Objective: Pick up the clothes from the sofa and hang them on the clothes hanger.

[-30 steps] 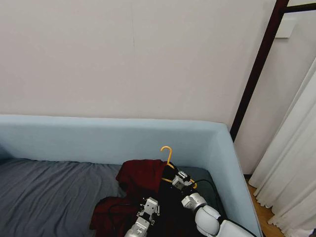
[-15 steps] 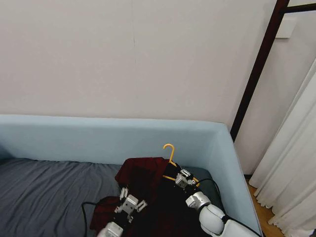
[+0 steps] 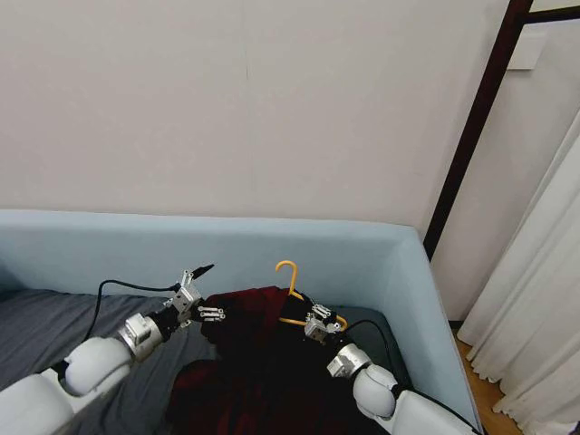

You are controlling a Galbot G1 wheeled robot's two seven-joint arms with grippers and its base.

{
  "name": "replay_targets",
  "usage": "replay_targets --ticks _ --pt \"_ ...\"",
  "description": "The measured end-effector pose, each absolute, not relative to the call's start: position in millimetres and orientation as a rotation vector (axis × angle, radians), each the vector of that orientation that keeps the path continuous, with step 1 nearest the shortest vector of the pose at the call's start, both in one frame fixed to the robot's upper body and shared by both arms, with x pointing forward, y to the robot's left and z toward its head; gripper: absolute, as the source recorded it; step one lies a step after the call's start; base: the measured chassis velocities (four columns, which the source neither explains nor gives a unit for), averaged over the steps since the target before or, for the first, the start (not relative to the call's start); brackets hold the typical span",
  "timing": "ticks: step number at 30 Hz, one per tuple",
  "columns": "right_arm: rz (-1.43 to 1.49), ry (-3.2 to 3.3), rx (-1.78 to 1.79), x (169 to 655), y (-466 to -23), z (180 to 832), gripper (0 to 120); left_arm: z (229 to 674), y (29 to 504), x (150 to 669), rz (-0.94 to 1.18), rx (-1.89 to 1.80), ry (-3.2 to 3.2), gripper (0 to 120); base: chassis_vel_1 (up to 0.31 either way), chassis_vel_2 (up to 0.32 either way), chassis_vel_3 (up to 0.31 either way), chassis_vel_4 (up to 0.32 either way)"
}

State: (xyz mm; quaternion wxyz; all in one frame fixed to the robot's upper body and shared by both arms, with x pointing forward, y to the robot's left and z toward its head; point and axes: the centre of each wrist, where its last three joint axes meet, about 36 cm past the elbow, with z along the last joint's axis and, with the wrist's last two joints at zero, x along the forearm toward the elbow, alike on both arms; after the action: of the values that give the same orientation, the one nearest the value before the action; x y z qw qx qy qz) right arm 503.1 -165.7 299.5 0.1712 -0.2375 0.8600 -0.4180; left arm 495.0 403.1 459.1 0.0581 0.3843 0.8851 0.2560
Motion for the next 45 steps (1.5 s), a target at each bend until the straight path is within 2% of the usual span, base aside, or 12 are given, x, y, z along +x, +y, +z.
replay_targets --ticks 7,12,16,23,27,30,36,37,40,42,44,45 --pt "-1.199 2.419 -0.669 505 -172 301 4 447 415 534 0.779 1.477 2.624 100 0.000 0.000 0.000 0.000" --pt "-1.190 2.398 -0.676 509 -176 301 4 444 409 560 0.759 1.538 2.615 100 0.000 0.000 0.000 0.000" --pt "-1.205 2.380 -0.675 511 -180 299 4 458 414 599 0.761 1.630 2.593 99 0.000 0.000 0.000 0.000" --pt "-1.217 2.357 -0.671 515 -180 301 4 463 408 625 0.781 1.763 2.566 95 0.000 0.000 0.000 0.000" --pt "-1.222 2.341 -0.670 518 -180 303 4 457 404 633 0.788 1.836 2.553 88 0.000 0.000 0.000 0.000" --pt "-1.226 2.321 -0.677 520 -182 305 4 451 406 642 0.822 1.867 2.561 73 0.000 0.000 0.000 0.000" --pt "-1.249 2.252 -0.689 521 -183 307 4 448 407 648 0.849 1.891 2.561 54 0.000 0.000 0.000 0.000" --pt "-1.249 2.252 -0.689 521 -183 307 4 448 407 648 0.849 1.891 2.561 54 0.000 0.000 0.000 0.000" --pt "-1.252 2.238 -0.695 522 -184 306 4 445 406 647 0.833 1.925 2.545 38 0.000 0.000 0.000 0.000" --pt "-1.253 2.236 -0.695 522 -184 306 4 445 406 646 0.831 1.933 2.541 36 0.000 0.000 0.000 0.000" --pt "-1.254 2.230 -0.696 523 -183 307 4 443 404 646 0.822 1.943 2.536 25 0.000 0.000 0.000 0.000" --pt "-1.254 2.230 -0.696 523 -183 307 4 443 404 646 0.822 1.943 2.536 25 0.000 0.000 0.000 0.000"
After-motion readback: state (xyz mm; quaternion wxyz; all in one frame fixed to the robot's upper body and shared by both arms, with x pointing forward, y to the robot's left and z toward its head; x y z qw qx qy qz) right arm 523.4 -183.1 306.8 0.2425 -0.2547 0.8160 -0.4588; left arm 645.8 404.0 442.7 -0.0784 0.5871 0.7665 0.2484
